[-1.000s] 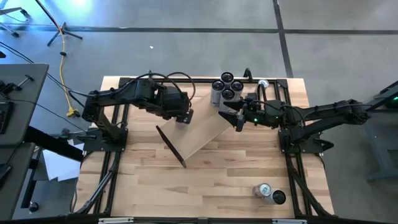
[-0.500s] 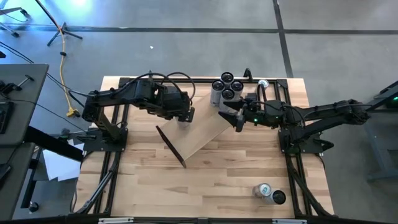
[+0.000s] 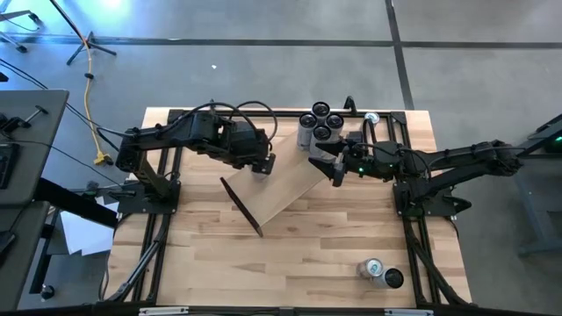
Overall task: Place canned beverage on shelf
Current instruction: Put the top white-pink soda can on the shelf
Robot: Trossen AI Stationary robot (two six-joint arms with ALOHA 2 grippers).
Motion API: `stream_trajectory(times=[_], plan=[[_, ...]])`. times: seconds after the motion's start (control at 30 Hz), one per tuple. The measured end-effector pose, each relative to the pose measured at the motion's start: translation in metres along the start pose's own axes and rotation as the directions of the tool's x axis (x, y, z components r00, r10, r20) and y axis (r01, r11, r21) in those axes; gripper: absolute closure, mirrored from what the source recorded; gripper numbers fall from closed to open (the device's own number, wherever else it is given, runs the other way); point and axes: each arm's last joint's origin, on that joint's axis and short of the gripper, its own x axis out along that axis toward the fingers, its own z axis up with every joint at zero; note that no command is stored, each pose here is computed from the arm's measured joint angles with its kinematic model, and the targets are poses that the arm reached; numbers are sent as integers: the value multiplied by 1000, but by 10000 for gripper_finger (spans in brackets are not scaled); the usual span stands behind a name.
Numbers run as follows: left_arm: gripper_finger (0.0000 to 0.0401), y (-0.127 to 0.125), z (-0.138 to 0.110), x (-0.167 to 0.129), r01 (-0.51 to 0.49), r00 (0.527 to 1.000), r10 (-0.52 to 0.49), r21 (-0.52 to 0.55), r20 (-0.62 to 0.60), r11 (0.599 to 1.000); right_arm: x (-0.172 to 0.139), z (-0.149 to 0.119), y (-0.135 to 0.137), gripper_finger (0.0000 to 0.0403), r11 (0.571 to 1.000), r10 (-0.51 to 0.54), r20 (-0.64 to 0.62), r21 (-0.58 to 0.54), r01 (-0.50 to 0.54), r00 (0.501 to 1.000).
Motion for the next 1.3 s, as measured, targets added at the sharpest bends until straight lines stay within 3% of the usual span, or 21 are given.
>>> stream_trajectory(times=[0.4,0.67,1.3], plan=[[114,-1,0,0,6,1000,-6,10,4,1000,0,0,0,52,1000,0,0,3,0,1000],[105,-1,0,0,6,1000,-6,10,-1,1000,0,0,0,52,1000,0,0,3,0,1000],[105,3,5,-1,170,959,-109,226,-260,959,0,0,0,52,1000,0,0,3,0,1000]])
